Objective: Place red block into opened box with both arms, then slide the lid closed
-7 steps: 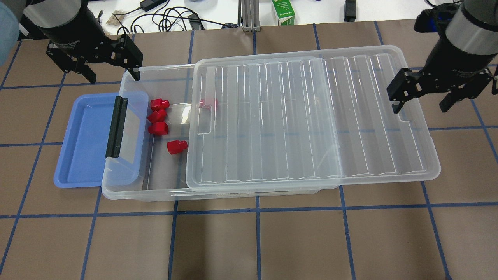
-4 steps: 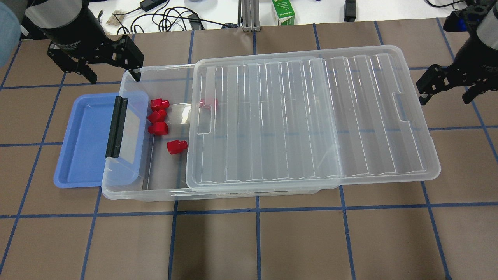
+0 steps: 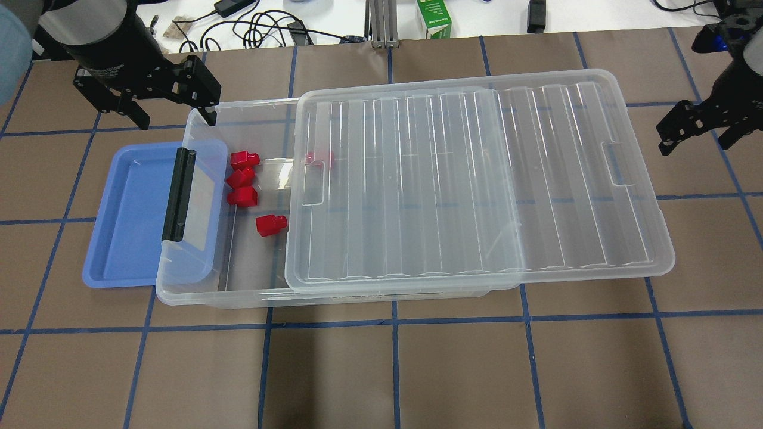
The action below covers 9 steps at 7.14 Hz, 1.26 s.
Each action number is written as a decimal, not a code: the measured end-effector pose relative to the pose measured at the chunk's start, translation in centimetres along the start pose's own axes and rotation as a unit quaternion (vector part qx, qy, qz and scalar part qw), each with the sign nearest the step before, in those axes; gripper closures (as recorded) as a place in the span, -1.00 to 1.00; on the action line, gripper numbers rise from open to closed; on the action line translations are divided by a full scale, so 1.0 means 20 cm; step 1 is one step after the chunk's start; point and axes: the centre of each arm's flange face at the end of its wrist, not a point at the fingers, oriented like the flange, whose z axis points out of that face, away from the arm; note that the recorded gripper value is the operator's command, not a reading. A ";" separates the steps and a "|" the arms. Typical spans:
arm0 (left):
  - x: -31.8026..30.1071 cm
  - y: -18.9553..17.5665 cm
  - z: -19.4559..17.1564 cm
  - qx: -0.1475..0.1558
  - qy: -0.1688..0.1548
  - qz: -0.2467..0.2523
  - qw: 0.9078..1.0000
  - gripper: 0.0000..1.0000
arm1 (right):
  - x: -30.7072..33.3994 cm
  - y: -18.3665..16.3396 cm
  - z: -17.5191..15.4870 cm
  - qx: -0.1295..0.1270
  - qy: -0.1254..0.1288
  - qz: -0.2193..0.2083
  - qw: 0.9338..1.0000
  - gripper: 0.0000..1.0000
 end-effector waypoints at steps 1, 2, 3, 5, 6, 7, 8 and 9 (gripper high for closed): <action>0.00 0.00 0.00 0.000 0.000 0.000 1.000 -1.00 | 0.01 -0.02 0.04 -0.002 -0.001 -0.004 1.000 -1.00; 0.00 0.00 0.00 0.000 0.001 0.000 1.000 -1.00 | 0.01 -0.03 0.08 -0.008 -0.004 -0.007 1.000 -1.00; 0.00 0.00 0.00 0.000 0.001 0.000 1.000 -1.00 | 0.00 -0.02 0.15 -0.018 -0.010 -0.008 1.000 -1.00; 0.00 0.00 0.00 -0.001 0.001 0.000 1.000 -1.00 | -0.04 0.02 0.24 -0.026 -0.017 -0.005 0.999 -1.00; 0.00 0.00 0.00 -0.001 0.001 0.000 1.000 -1.00 | -0.05 0.02 0.24 -0.024 -0.019 -0.005 1.000 -1.00; 0.00 0.00 0.01 -0.001 0.001 0.000 1.000 -1.00 | -0.07 0.03 0.24 -0.023 -0.020 -0.006 1.000 -1.00; 0.00 0.00 0.01 -0.001 0.001 0.000 1.000 -1.00 | -0.08 0.03 0.24 -0.023 -0.021 -0.004 1.000 -1.00; 0.00 0.00 0.01 -0.001 0.001 0.000 1.000 -1.00 | -0.10 0.02 0.24 -0.023 -0.022 0.000 0.999 -1.00</action>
